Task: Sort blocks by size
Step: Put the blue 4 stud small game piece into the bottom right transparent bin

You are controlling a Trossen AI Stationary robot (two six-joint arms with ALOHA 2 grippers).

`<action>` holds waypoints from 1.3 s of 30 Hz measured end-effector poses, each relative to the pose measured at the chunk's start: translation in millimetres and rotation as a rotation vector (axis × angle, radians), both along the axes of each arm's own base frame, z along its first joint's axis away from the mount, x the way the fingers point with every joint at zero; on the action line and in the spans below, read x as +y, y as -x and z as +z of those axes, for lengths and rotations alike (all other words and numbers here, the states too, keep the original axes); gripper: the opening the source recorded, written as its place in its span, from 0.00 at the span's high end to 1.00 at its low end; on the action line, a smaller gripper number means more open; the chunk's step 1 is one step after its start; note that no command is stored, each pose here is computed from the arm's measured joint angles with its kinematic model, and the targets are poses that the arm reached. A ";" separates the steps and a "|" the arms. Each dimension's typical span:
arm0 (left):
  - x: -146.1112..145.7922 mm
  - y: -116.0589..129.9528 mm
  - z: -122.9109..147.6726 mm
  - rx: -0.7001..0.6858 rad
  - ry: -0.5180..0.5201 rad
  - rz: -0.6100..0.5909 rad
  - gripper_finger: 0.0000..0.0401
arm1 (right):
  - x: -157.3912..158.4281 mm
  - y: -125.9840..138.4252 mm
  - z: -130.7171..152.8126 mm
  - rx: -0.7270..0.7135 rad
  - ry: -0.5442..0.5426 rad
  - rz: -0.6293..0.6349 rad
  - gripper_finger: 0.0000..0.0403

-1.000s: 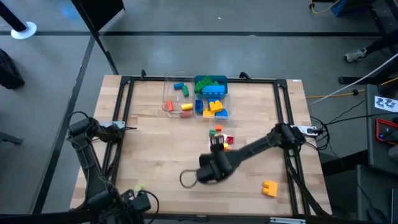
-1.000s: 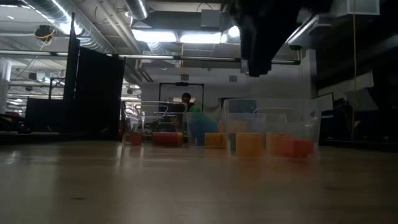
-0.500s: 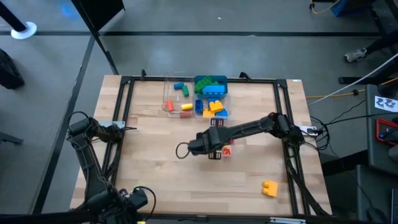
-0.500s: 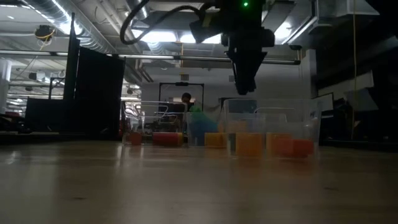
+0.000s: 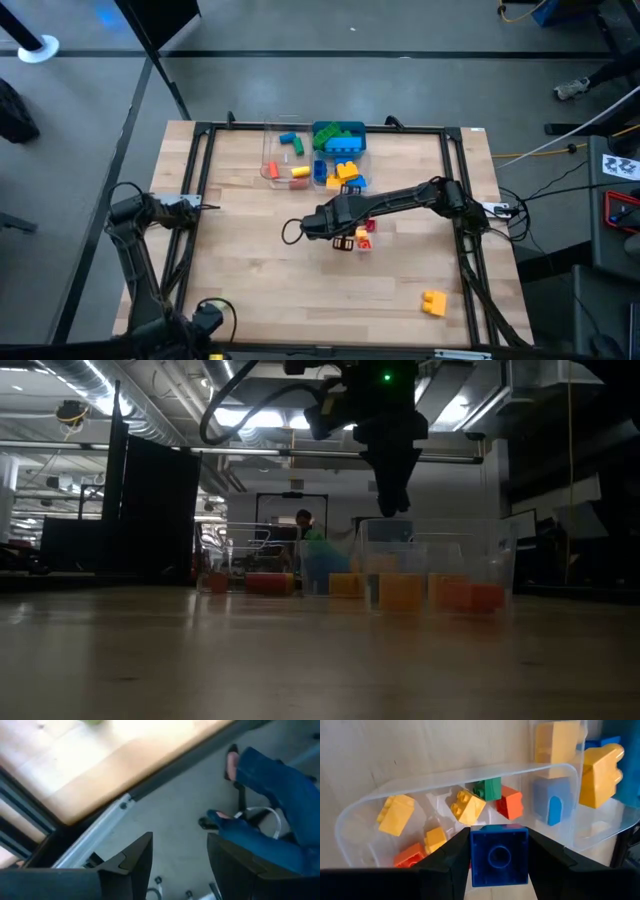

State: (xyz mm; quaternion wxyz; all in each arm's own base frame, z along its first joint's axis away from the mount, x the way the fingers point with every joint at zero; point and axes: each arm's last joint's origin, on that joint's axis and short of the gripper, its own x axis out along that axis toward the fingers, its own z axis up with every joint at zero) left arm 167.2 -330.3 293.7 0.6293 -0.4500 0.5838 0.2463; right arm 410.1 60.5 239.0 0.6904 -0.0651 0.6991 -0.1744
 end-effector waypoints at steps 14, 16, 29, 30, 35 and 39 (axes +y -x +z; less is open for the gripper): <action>-1.6 -7.1 -30.0 0.084 -0.154 0.041 0.57 | 0.3 -0.2 0.0 0.001 -0.010 0.004 0.58; -0.6 -7.2 -30.1 0.087 -0.164 0.039 0.57 | 0.6 -0.2 -0.1 0.003 -0.022 0.004 0.58; 2.1 -5.6 -30.5 0.100 -0.195 0.021 0.57 | -15.9 -2.8 -0.4 -0.024 -0.047 -0.117 0.58; 2.1 -5.6 -30.5 0.099 -0.195 0.021 0.57 | -18.2 -3.6 -0.5 -0.031 -0.048 -0.124 0.58; 2.0 -5.7 -30.5 0.099 -0.195 0.020 0.57 | -20.3 -4.1 -0.6 -0.027 -0.065 -0.119 0.58; 2.1 -5.6 -30.4 0.099 -0.194 0.020 0.57 | -19.5 -2.3 -6.5 0.009 -0.056 -0.061 0.58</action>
